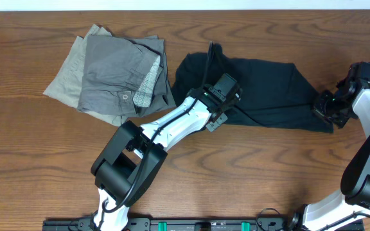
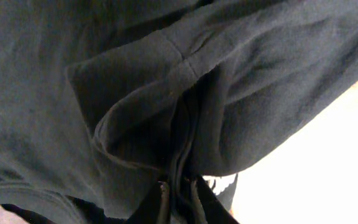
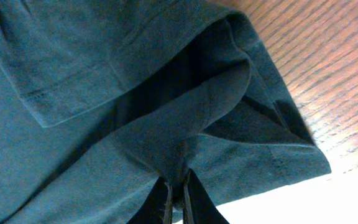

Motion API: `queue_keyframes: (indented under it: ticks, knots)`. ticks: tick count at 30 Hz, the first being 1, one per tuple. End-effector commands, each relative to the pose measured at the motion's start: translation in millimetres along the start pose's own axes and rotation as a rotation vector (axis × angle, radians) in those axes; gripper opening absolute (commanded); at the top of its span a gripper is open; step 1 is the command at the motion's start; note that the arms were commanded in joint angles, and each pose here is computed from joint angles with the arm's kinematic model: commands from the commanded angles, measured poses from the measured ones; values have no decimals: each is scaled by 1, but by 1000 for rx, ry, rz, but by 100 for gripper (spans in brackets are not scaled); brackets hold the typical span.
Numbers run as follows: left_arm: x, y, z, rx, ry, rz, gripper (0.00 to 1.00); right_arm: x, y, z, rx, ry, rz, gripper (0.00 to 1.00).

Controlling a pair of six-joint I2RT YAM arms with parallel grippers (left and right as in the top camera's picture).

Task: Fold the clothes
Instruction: 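Drag the shirt's left end toward the shorts with the left gripper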

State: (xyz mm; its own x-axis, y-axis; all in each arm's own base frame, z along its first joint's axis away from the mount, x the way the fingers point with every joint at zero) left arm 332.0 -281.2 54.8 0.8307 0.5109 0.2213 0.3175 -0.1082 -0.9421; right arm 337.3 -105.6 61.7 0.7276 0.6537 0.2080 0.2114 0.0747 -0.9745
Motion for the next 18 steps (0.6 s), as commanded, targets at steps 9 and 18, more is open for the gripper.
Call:
queue_keyframes:
  ticks: [9,18]
  knots:
    - [14,-13,0,1,0,-73,6,2,0,-1,1,1,2,7]
    - [66,-99,19,-12,-107,-268,6,-9,-2,-6,-6,-16,16,5]
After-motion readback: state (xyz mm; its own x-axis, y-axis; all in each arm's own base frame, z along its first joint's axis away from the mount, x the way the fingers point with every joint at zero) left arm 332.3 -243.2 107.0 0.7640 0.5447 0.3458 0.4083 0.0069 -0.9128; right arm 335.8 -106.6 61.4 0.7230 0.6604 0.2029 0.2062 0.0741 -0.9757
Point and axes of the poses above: each gripper's point midway between its finger pads, its own y axis out along the fingers, its own x axis along the line the jaws close on, z = x × y, the point moved 3 cm from there along -y, back along the fingers, and after that the axes turned 8 degrees about y, right-handed, at the moved point
